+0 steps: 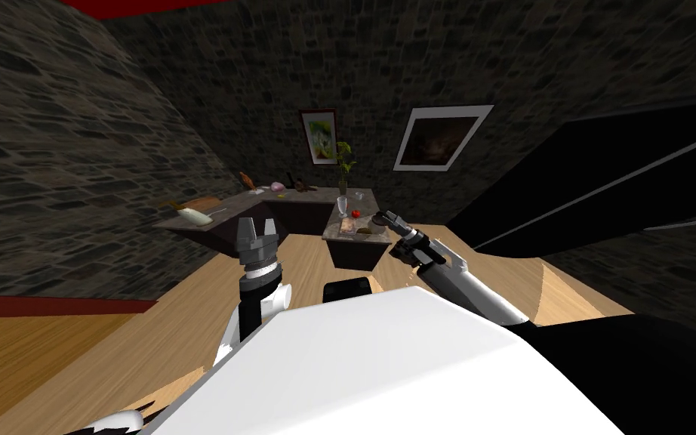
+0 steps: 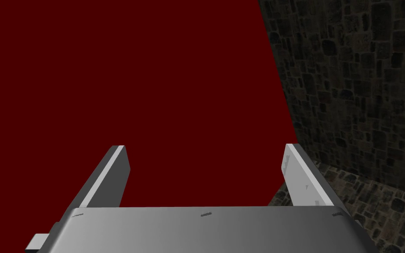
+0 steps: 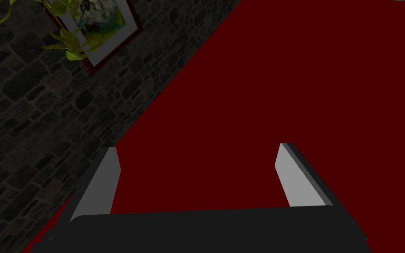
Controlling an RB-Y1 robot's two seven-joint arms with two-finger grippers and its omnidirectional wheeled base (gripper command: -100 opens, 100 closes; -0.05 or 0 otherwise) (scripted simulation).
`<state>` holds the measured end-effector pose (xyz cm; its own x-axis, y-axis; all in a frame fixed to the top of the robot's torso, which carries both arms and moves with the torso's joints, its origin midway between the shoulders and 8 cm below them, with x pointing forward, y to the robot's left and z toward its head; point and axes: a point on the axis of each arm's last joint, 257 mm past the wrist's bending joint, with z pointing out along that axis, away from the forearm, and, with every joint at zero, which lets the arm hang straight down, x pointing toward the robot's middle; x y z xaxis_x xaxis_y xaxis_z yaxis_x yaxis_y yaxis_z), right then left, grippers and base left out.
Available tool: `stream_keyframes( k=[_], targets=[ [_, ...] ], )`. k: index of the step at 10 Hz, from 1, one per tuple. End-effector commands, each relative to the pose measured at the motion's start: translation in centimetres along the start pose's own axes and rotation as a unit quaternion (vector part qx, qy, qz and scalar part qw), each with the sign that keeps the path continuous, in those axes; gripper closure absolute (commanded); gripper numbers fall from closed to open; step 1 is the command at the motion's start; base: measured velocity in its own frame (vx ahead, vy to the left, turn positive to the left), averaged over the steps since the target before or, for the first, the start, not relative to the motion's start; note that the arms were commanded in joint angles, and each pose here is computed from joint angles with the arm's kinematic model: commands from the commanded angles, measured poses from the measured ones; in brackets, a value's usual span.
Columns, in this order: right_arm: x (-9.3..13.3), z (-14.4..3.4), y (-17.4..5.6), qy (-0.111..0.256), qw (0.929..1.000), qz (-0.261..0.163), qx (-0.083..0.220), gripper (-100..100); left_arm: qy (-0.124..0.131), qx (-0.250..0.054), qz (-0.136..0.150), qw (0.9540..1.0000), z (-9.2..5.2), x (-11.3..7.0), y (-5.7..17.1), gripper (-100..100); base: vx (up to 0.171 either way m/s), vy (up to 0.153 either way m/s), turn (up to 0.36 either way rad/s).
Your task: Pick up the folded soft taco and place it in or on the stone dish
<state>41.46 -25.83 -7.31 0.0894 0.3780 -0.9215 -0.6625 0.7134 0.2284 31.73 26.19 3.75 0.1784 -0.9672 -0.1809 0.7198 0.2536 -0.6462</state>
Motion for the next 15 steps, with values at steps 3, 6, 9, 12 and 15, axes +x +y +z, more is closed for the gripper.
stream_keyframes(
  k=[3,6,9,12,15],
  targets=[
    [0.6,-0.7,-1.3,0.041,0.9986,-0.033,-0.007,-100,0.000,0.000,0.000,1.0000,0.0,0.0,0.0,0,0.005,-0.005,0.085],
    [1.7,-1.8,-3.0,0.094,0.9934,-0.066,-0.011,-100,0.000,0.000,0.000,1.0000,0.0,0.0,0.0,0,0.003,0.002,0.108],
    [3.1,-3.4,-4.8,0.148,0.9848,-0.089,-0.009,-100,0.000,0.000,0.000,1.0000,0.0,0.0,0.0,0,0.002,0.010,0.159],
    [3.7,-4.6,-6.0,0.188,0.9761,-0.108,-0.010,-100,0.000,0.000,0.000,1.0000,0.0,0.0,0.0,0,-0.001,0.015,0.114],
    [5.3,-7.3,-7.9,0.251,0.9597,-0.125,-0.004,-100,0.000,0.000,0.000,1.0000,0.0,0.0,0.0,0,-0.001,0.022,0.131]
  ],
)
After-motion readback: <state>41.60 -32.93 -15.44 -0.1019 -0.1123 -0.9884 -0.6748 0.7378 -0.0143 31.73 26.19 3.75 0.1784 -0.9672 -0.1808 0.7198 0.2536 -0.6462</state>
